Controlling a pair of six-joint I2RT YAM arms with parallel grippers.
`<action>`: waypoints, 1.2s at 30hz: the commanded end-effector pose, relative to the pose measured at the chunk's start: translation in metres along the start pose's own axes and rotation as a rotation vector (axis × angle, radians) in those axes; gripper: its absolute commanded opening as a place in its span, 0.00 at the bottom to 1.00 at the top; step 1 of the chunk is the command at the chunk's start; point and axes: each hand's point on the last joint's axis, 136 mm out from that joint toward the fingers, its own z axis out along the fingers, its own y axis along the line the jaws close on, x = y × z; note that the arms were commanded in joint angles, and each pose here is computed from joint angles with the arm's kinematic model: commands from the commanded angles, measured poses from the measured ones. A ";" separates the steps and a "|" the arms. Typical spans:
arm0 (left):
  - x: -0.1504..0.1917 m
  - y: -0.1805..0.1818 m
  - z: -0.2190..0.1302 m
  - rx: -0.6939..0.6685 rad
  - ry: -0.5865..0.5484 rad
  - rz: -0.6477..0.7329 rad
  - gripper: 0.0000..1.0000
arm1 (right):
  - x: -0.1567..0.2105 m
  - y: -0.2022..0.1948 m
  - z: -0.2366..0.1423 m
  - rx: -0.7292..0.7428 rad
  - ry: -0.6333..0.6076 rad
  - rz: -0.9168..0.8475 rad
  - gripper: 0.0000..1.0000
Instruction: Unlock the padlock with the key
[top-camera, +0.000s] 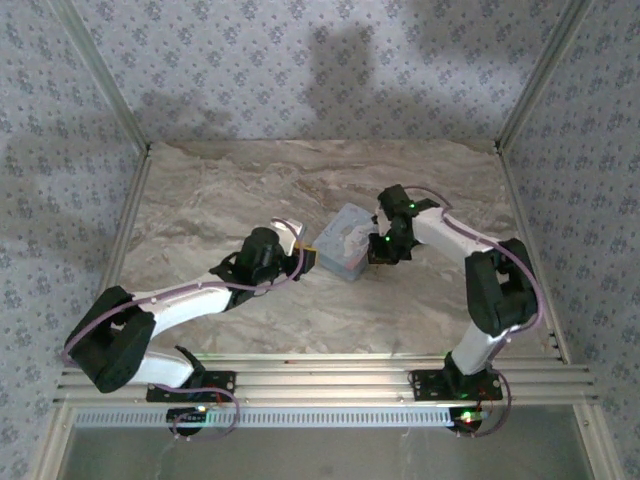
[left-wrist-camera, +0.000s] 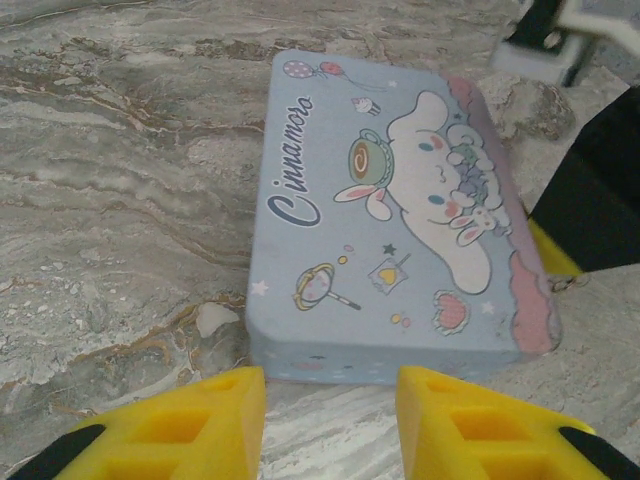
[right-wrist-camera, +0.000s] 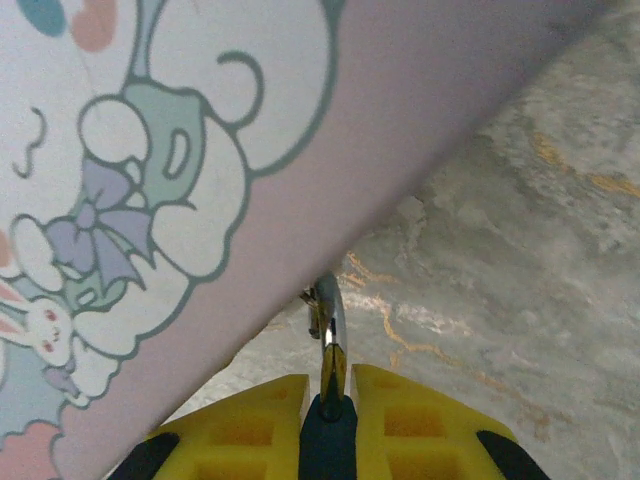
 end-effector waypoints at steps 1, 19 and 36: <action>-0.002 0.005 -0.001 -0.011 0.003 -0.023 0.39 | -0.008 0.022 0.000 -0.010 0.008 -0.136 0.00; -0.031 0.075 -0.020 -0.199 0.012 -0.289 0.41 | -0.018 0.101 0.018 -0.370 -0.010 -0.169 0.00; -0.007 0.068 0.019 -0.116 0.144 -0.312 0.44 | -0.032 0.102 0.031 -0.558 -0.007 0.005 0.00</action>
